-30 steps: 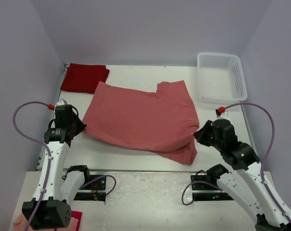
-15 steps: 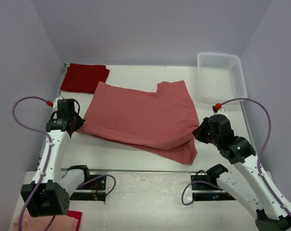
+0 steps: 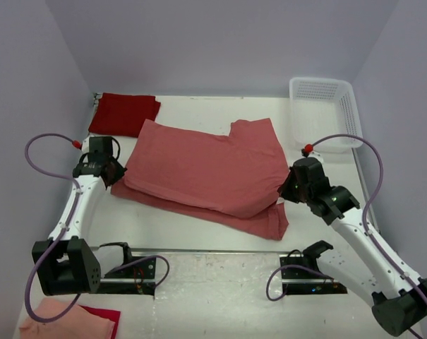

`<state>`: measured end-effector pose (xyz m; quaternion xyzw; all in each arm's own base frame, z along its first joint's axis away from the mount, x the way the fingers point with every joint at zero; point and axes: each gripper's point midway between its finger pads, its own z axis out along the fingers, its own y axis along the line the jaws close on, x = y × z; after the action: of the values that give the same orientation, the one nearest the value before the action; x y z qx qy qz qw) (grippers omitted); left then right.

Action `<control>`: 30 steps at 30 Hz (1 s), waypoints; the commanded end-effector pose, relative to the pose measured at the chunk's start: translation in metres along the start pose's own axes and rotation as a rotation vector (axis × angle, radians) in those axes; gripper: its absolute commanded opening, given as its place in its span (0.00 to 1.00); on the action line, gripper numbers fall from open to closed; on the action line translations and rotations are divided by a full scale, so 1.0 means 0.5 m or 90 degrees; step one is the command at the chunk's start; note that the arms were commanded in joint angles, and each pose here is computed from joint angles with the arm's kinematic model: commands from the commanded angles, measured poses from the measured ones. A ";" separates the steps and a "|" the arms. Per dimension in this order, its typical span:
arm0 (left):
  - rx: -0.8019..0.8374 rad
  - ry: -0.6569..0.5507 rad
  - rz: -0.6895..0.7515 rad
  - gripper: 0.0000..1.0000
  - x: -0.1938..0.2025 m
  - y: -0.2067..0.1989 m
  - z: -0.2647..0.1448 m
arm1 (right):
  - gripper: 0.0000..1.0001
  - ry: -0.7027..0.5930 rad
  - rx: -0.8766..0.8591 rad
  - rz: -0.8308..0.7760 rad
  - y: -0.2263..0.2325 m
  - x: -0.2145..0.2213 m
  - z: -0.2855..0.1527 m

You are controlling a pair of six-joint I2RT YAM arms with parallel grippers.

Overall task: Fold and stack the t-shirts
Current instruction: Fold the flattened tshirt in 1/3 of the way

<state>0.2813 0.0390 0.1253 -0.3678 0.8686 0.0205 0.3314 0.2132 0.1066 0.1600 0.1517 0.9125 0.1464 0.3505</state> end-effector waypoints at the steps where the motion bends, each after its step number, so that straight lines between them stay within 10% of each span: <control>1: 0.013 -0.037 -0.023 0.00 -0.048 -0.033 0.013 | 0.00 -0.045 -0.019 0.004 0.033 -0.047 0.005; 30: 0.005 0.046 -0.016 0.00 -0.022 -0.089 0.159 | 0.00 -0.020 0.074 -0.018 0.036 -0.082 0.147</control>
<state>0.3314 0.0345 0.0610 -0.3763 0.8892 0.0191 0.2597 0.2706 0.1190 0.1206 0.1559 0.9306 0.0839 0.3203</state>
